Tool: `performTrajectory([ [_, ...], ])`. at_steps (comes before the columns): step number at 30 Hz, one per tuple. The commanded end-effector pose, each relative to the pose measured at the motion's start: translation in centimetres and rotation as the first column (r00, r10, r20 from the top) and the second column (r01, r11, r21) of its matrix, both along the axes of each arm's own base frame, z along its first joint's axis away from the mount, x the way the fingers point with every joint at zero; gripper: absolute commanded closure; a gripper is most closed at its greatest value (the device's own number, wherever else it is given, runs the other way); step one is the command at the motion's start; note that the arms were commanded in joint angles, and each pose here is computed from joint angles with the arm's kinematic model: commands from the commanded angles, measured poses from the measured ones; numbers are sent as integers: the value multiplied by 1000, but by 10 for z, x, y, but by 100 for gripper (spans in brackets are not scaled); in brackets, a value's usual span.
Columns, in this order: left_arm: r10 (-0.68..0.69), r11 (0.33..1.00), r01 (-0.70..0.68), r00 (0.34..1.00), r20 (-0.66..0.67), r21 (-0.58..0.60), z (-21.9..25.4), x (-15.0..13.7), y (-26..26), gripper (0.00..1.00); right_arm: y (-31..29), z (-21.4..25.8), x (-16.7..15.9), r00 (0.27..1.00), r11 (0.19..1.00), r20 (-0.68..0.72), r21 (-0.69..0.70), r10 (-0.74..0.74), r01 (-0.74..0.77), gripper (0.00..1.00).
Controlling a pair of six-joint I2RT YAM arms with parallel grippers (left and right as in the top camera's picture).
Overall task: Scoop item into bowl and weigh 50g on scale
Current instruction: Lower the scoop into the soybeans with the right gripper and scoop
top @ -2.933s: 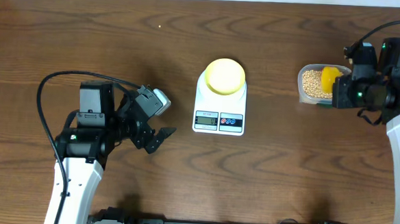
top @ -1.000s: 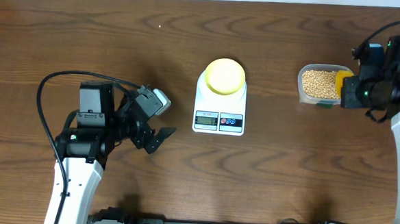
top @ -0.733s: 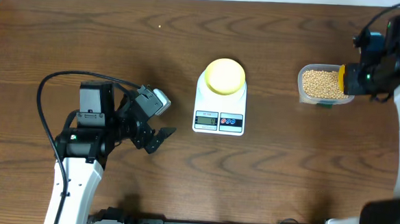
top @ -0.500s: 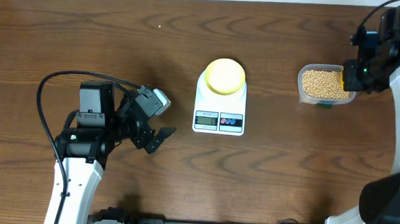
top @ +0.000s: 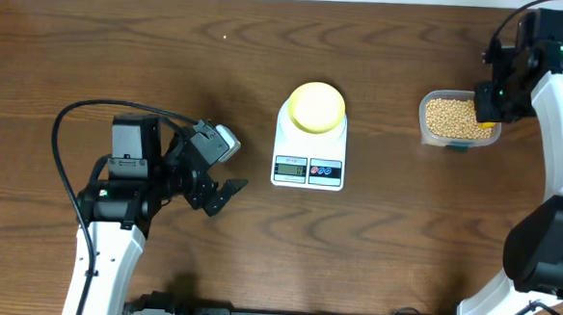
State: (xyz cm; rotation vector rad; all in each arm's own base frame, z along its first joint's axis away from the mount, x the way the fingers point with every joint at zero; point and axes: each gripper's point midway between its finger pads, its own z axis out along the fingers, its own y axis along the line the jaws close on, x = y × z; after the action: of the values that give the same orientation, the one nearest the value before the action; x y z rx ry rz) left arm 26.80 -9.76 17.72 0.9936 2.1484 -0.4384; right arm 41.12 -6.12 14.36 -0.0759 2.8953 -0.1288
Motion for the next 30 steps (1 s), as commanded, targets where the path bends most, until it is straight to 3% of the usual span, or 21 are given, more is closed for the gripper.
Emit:
performTrajectory([
  [1, 2, 1000, -2, 1000, -8, 6, -3, 0, 2, 2, -3, 2, 8, 1000, 1000, 19, -17, 6, -6, 99],
  [24, 2, 1000, -2, 1000, -8, 6, -3, 0, 2, 2, -6, -41, 12, 997, 1000, -73, -14, -15, 14, 99],
  [30, 2, 1000, -2, 1000, -8, 6, -3, 0, 2, 2, 11, -54, 14, 996, 996, -92, 87, 11, -3, 99],
])
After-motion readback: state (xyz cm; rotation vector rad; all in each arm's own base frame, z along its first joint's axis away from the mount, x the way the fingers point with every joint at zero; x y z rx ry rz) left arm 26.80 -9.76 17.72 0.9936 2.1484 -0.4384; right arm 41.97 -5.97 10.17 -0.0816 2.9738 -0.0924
